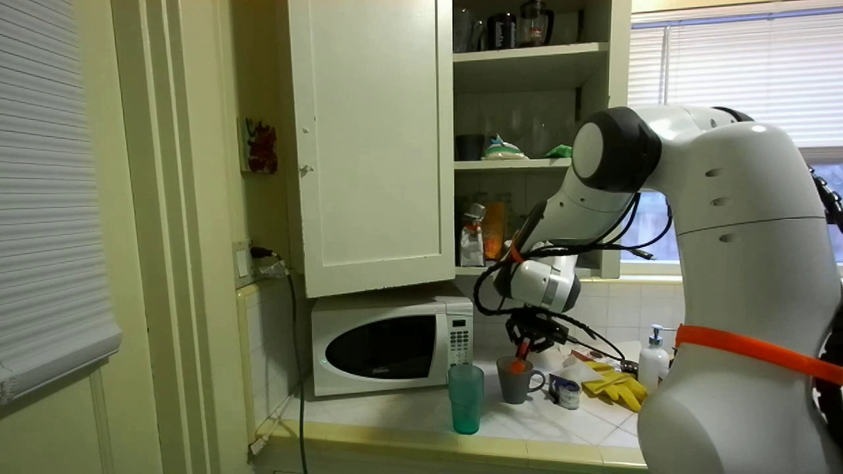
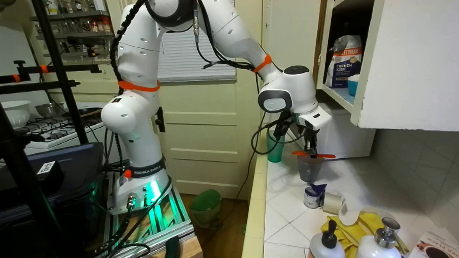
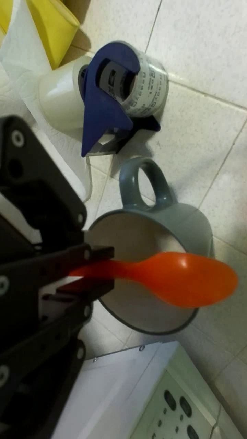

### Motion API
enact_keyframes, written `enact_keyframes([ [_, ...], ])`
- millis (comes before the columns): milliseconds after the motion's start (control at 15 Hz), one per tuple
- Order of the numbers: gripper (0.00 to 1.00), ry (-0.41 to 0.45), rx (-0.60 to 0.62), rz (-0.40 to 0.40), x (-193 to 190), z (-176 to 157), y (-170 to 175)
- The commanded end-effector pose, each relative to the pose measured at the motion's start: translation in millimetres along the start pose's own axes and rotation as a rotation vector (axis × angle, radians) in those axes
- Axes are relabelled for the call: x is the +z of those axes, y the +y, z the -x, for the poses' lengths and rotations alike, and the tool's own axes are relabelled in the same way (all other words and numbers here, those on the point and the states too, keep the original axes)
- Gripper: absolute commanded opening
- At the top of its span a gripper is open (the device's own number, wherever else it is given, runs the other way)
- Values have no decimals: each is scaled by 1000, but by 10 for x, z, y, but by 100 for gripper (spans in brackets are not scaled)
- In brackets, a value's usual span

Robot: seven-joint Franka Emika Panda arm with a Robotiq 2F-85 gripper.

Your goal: Put the spoon on the glass

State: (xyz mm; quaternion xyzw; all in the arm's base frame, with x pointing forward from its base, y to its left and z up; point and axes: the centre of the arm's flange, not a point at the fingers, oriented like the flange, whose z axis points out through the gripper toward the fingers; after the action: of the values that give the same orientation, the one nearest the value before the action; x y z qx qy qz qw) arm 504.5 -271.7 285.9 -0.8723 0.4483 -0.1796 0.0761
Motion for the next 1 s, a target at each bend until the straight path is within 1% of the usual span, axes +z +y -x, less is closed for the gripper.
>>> enact_keyframes([
  [0, 4, -26, 12, -19, 83, -78, 0],
  [333, 4, -35, 22, -32, 144, -93, -38],
  [933, 4, -70, 34, -23, 200, -66, -50],
])
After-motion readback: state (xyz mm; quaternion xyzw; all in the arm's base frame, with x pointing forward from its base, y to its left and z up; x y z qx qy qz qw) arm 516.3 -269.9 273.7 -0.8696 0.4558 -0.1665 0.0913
